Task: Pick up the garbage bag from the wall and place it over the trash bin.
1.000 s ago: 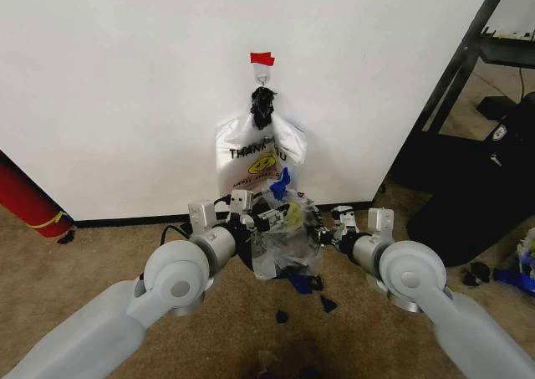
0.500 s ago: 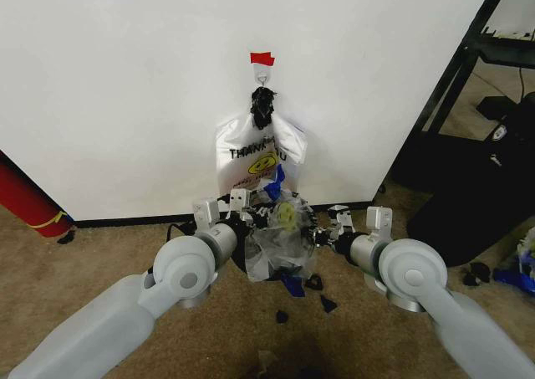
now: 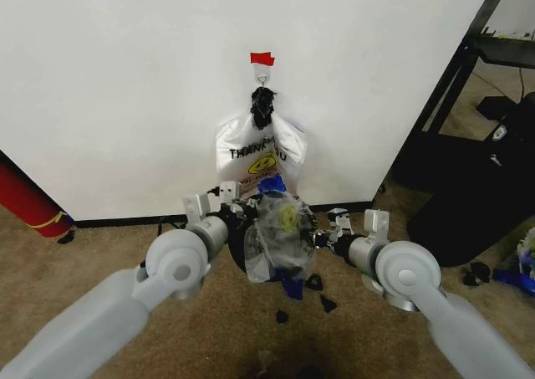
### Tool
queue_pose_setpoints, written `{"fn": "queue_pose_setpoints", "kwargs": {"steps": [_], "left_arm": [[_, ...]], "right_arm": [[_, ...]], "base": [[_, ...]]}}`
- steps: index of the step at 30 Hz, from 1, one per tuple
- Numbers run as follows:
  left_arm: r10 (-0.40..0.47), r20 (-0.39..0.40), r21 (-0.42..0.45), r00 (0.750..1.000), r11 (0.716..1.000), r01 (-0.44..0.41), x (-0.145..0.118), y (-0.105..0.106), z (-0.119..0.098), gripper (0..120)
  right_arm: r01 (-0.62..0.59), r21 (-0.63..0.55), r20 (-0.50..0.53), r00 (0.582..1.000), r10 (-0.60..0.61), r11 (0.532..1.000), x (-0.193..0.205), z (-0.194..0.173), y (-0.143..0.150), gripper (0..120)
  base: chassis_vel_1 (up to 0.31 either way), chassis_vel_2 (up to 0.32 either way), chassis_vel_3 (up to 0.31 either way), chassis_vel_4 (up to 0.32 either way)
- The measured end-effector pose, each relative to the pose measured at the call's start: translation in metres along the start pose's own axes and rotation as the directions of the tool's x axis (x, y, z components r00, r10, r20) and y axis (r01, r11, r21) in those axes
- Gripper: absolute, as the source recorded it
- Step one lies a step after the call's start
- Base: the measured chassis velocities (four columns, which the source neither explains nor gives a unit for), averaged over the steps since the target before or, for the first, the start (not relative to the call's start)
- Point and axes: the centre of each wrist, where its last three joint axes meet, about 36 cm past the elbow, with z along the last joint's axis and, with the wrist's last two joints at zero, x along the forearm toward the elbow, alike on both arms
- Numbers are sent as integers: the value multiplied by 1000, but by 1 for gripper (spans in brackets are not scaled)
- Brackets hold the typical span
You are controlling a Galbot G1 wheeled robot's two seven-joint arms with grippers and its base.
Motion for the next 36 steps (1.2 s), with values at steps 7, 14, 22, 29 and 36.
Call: {"fn": "queue_pose_setpoints", "kwargs": {"steps": [7,14,22,29,36], "left_arm": [[-63,-6,-32,998,998,63,4,27,-7,0],[-110,-22,-45,994,993,109,7,49,-3,0],[-138,-42,-49,990,990,136,11,69,1,0],[-153,-69,-24,986,988,152,12,84,8,0],[-173,-103,10,980,984,175,14,95,21,0]], "right_arm": [[29,-10,30,999,-29,1000,-3,5,-5,0],[46,-36,42,998,-44,998,-3,10,-11,0],[75,-93,70,995,-68,993,-2,9,-17,0],[99,-147,76,993,-89,984,-3,8,-19,0],[95,-180,85,993,-81,979,-7,7,-18,0]], "base": [[0,0,0,0],[0,0,0,0],[0,0,0,0],[0,0,0,0],[0,0,0,0]]}}
